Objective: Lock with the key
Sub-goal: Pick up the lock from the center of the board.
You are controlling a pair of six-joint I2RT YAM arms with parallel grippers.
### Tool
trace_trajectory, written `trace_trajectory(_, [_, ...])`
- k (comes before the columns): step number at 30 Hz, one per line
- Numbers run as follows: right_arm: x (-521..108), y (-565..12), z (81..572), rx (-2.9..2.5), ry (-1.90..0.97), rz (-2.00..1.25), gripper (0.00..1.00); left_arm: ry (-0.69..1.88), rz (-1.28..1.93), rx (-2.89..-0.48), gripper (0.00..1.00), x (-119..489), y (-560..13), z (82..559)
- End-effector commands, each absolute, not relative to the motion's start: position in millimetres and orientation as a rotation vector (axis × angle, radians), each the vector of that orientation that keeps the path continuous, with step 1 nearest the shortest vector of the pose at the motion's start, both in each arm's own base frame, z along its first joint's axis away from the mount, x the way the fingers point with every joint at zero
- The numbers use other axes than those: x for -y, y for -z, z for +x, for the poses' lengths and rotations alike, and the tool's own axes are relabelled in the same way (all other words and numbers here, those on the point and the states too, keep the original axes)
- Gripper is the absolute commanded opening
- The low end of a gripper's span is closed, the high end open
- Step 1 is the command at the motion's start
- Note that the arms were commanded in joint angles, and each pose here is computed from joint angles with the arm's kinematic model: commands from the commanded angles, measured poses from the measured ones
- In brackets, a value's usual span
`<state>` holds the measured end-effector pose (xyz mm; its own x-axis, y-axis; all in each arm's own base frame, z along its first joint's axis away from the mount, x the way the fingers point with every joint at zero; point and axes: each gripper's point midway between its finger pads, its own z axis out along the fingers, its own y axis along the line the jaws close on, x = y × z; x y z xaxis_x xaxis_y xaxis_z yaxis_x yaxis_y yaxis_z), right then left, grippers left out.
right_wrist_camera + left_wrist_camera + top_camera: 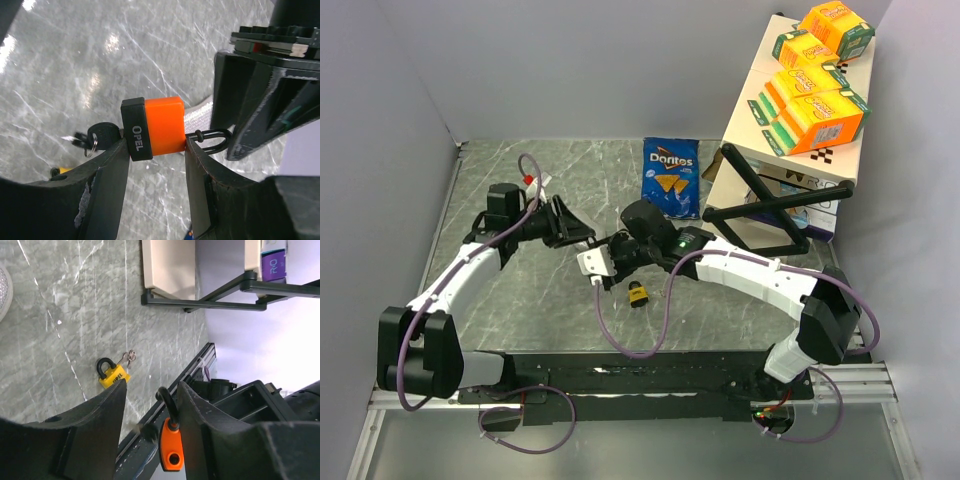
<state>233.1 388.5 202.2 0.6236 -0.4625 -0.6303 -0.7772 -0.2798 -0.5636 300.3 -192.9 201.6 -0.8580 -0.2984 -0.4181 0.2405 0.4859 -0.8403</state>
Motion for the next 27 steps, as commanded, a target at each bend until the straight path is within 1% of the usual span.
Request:
trace_trajectory(1, [-394, -222, 245, -0.927, -0.335, -1.905, 0.0, 1.343, 0.01, -2.206, 0.5, 197, -206, 302])
trace_trajectory(6, [-395, -218, 245, -0.943, -0.336, -1.917, 0.0, 1.361, 0.052, -2.215, 0.49, 205, -204, 297])
trace_trajectory(12, [-397, -216, 244, -0.95, -0.343, -1.93, 0.0, 1.372, 0.089, -2.219, 0.43, 211, -204, 292])
trace_trajectory(13, [-398, -216, 243, -0.949, -0.342, -1.931, 0.0, 1.381, 0.097, -2.223, 0.4, 213, -203, 291])
trace_trajectory(15, [-399, -218, 245, -0.944, -0.338, -1.93, 0.0, 1.383, 0.102, -2.219, 0.36, 214, -204, 290])
trace_trajectory(18, [-401, -218, 243, -0.934, -0.339, -1.933, 0.0, 1.394, 0.107, -2.216, 0.21, 215, -205, 290])
trace_trajectory(19, [-401, -219, 243, -0.933, -0.339, -1.932, 0.0, 1.397, 0.106, -2.212, 0.14, 215, -206, 290])
trace_trajectory(21, [-402, -218, 244, -0.933, -0.337, -1.929, 0.0, 1.398, 0.102, -2.208, 0.08, 216, -208, 291])
trace_trajectory(22, [-402, -220, 244, -0.929, -0.335, -1.926, 0.0, 1.4, 0.094, -2.214, 0.01, 215, -208, 291])
trace_trajectory(24, [-401, -219, 246, -0.938, -0.323, -1.911, 0.0, 1.398, 0.098, -2.193, 0.01, 214, -218, 297])
trace_trajectory(25, [-403, -224, 250, -0.934, -0.306, -1.885, 0.04, 1.396, 0.088, -2.176, 0.01, 209, -223, 302])
trace_trajectory(26, [-401, -228, 254, -0.954, -0.29, -1.857, 0.1, 1.401, 0.076, -2.158, 0.01, 206, -230, 306])
trace_trajectory(27, [-400, -227, 256, -0.972, -0.28, -1.84, 0.34, 1.414, 0.079, -2.143, 0.01, 203, -236, 306])
